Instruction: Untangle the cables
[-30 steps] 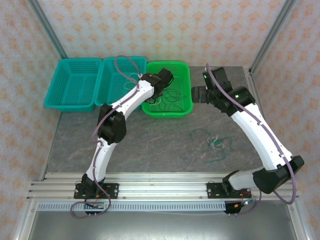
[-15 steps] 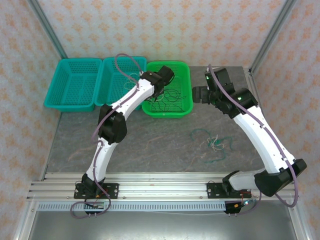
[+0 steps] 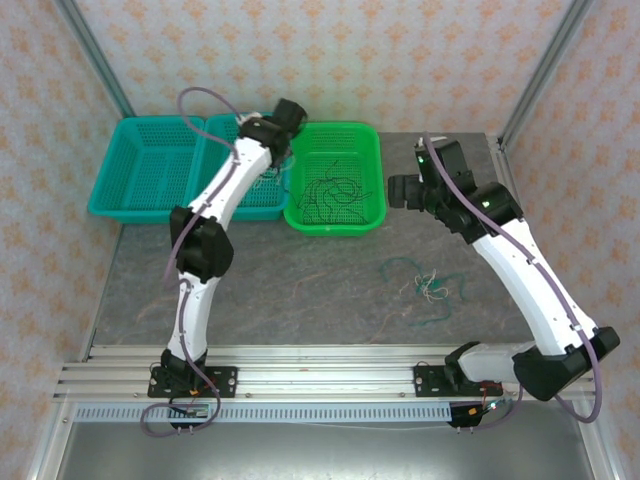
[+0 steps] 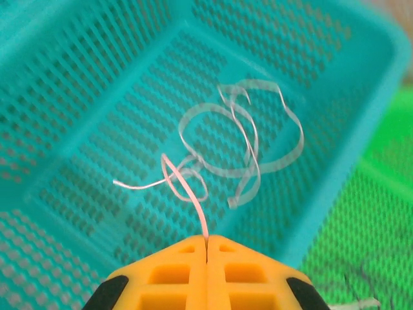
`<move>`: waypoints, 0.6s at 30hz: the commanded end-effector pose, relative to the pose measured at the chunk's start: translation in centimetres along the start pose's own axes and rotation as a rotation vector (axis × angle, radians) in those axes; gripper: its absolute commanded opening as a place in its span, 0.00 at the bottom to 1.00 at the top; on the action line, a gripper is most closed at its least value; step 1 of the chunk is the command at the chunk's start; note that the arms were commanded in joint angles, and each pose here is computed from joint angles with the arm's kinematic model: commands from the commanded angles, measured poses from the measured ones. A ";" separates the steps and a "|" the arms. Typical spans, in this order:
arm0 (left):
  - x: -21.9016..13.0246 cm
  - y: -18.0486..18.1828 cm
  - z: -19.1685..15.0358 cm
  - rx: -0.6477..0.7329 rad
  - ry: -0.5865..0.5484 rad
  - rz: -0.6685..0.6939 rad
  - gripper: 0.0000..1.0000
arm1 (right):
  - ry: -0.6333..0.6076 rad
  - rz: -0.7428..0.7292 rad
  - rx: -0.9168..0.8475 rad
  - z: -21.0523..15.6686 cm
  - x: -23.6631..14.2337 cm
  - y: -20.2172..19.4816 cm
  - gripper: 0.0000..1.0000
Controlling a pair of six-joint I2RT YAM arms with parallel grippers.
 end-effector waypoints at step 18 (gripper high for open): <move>-5.3 2.7 7.9 -0.072 -0.001 -0.240 0.54 | 0.141 0.036 0.681 -12.4 6.5 -5.7 0.95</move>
Point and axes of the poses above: each hand's point on the last joint's axis, 136 mm out from that joint toward the fingers, its own x axis out along the fingers, its own y axis along the line the jaws close on, z = x × y, the point moved 3 cm from there along -x, back along the fingers, and after that the axes turned 6 degrees about -x, right-handed, at the moved point
